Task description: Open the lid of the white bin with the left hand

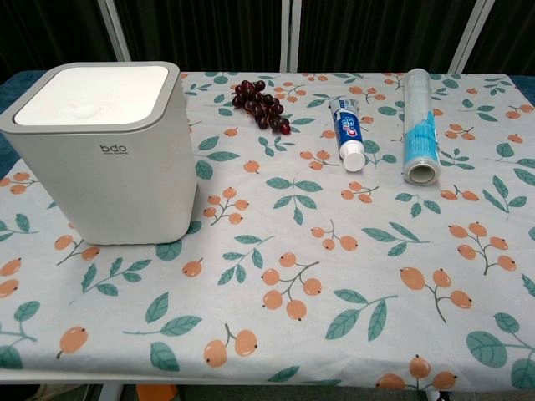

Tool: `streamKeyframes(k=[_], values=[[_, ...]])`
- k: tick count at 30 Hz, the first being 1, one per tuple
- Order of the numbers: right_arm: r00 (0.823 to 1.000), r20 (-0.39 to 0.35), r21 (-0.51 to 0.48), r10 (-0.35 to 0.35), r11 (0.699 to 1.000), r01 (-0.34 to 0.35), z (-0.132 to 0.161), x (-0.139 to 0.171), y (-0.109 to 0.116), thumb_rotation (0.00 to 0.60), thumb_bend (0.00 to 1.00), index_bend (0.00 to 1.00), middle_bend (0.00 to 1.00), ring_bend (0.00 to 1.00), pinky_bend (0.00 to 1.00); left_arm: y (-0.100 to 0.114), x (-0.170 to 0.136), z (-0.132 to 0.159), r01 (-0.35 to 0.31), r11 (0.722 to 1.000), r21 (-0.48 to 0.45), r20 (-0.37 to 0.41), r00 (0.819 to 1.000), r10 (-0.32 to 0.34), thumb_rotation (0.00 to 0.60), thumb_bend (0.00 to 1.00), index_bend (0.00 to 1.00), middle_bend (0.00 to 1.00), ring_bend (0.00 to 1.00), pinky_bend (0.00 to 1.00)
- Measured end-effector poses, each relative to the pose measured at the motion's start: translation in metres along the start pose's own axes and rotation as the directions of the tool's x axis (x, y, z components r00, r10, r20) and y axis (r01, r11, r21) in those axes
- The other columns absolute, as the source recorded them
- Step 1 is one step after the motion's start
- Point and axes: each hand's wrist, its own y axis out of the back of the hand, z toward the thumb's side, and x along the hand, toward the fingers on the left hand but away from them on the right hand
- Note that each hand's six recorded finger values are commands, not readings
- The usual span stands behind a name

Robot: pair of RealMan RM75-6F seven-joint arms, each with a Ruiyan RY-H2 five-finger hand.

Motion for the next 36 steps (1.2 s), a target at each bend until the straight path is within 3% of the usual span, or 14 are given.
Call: streamKeyframes(k=[10,15,18,21,23,26,29,32,36], values=[[1.000,-0.008,-0.009,0.026,1.000,-0.026,0.000,0.001,-0.006,0.600,0.27,0.00,0.00,0.00,0.00,0.002,-0.002,0.004,0.010,1.000,-0.004,0.022,1.000,-0.010,0.600,0.09,0.17,0.11,0.10,0.00],[0.999,-0.009,-0.005,0.042,0.999,-0.042,0.001,0.000,-0.010,0.600,0.27,0.00,0.00,0.00,0.00,0.009,0.010,0.020,0.008,0.999,-0.033,0.120,0.993,-0.004,0.600,0.09,0.17,0.11,0.10,0.00],[0.998,-0.012,-0.003,0.060,0.998,-0.060,0.003,-0.002,-0.014,0.600,0.27,0.00,0.00,0.00,0.00,0.012,0.022,0.036,0.029,0.996,-0.083,0.213,0.977,-0.011,0.600,0.09,0.17,0.11,0.10,0.00],[0.997,-0.019,-0.001,0.077,0.997,-0.077,0.006,-0.005,-0.018,0.600,0.27,0.00,0.00,0.00,0.00,0.016,0.039,0.062,0.058,0.991,-0.119,0.345,0.938,-0.014,0.600,0.09,0.17,0.11,0.10,0.00],[0.996,-0.020,0.001,0.089,0.996,-0.089,0.007,-0.006,-0.021,0.600,0.27,0.00,0.00,0.00,0.00,0.018,0.050,0.082,0.075,0.990,-0.120,0.435,0.900,-0.016,0.600,0.09,0.17,0.11,0.10,0.00],[0.995,-0.015,0.001,0.101,0.995,-0.101,0.008,-0.007,-0.024,0.600,0.27,0.00,0.00,0.00,0.00,0.018,0.060,0.108,0.101,0.991,-0.091,0.539,0.841,-0.036,0.600,0.09,0.17,0.11,0.10,0.00],[0.994,-0.008,0.001,0.107,0.994,-0.107,0.008,-0.007,-0.025,0.600,0.27,0.00,0.00,0.00,0.00,0.013,0.064,0.125,0.133,0.990,-0.054,0.595,0.800,-0.075,0.600,0.09,0.18,0.11,0.10,0.00],[0.994,-0.005,0.000,0.108,0.994,-0.108,0.007,-0.007,-0.026,0.600,0.27,0.00,0.00,0.00,0.00,0.009,0.063,0.136,0.162,0.987,-0.023,0.621,0.775,-0.113,0.600,0.09,0.19,0.13,0.10,0.00],[0.994,0.000,0.000,0.111,0.994,-0.111,0.006,-0.007,-0.026,0.600,0.27,0.00,0.00,0.00,0.00,0.001,0.057,0.141,0.193,0.981,0.013,0.631,0.760,-0.158,0.600,0.09,0.20,0.14,0.10,0.00]])
